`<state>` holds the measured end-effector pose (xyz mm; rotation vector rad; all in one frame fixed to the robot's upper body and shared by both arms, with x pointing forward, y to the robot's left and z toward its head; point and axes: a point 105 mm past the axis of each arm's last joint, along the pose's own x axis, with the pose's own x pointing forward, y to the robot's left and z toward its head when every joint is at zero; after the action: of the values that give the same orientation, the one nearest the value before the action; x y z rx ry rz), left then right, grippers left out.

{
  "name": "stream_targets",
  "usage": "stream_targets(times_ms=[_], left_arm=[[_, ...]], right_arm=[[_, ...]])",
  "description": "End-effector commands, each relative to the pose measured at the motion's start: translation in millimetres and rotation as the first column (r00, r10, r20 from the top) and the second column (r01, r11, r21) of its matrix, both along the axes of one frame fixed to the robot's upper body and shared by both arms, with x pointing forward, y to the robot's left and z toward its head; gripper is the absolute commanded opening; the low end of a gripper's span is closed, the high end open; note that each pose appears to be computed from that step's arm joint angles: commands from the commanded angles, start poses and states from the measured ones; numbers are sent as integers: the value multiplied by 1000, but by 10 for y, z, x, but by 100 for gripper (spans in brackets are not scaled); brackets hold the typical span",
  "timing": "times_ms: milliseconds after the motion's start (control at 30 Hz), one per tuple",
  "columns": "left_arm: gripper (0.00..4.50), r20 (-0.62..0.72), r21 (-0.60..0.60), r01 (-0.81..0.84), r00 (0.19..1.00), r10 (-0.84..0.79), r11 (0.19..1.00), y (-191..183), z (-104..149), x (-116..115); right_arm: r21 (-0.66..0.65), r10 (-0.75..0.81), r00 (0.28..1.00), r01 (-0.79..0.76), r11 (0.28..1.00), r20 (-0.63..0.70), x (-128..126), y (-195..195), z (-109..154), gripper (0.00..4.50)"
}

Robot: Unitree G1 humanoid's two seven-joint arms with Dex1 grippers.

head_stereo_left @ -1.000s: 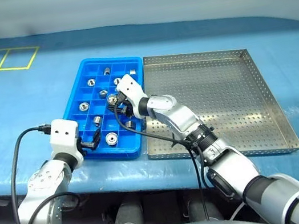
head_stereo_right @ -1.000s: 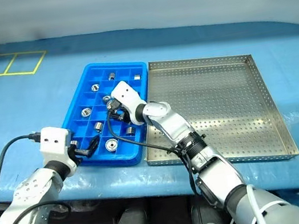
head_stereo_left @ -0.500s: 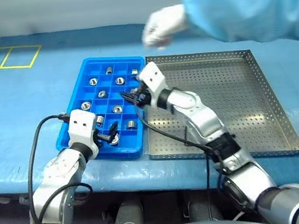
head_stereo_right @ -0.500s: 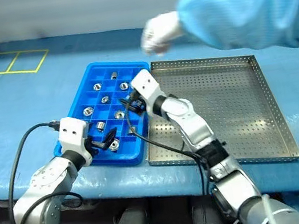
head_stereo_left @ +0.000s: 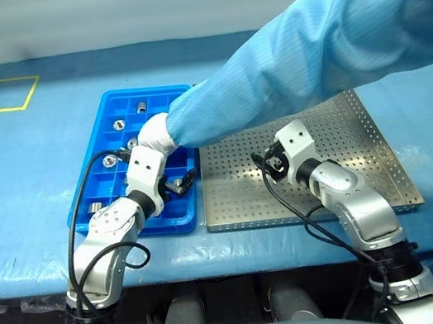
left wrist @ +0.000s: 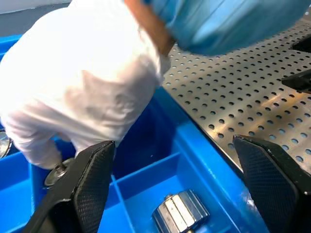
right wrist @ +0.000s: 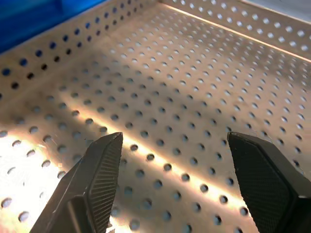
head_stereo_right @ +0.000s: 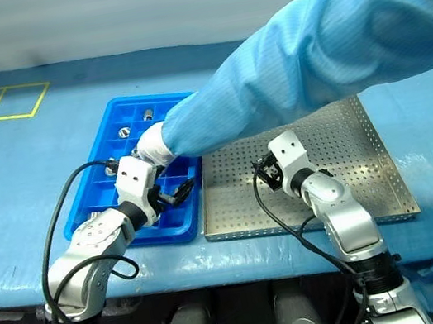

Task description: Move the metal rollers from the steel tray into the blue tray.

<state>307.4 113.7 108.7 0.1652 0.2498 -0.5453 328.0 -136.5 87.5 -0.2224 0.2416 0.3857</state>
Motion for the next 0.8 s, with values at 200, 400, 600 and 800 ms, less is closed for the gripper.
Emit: stream_targets(times_ms=[200,400,600,800], left_arm=[[424,62,6,53,997,-53,999,-98,135,25],[424,60,11,39,997,-39,999,-62,124,14],[424,69,12,23,997,-24,1000,-29,142,25],[424,74,14,2,997,-3,1000,20,144,32]], right_arm=[[4,-11,998,10,1000,57,-18,10,143,363],[-2,-8,998,8,1000,56,-9,10,142,363],[-24,-27,999,28,999,41,6,-59,112,363],[-36,-68,997,70,997,39,31,-154,98,363]])
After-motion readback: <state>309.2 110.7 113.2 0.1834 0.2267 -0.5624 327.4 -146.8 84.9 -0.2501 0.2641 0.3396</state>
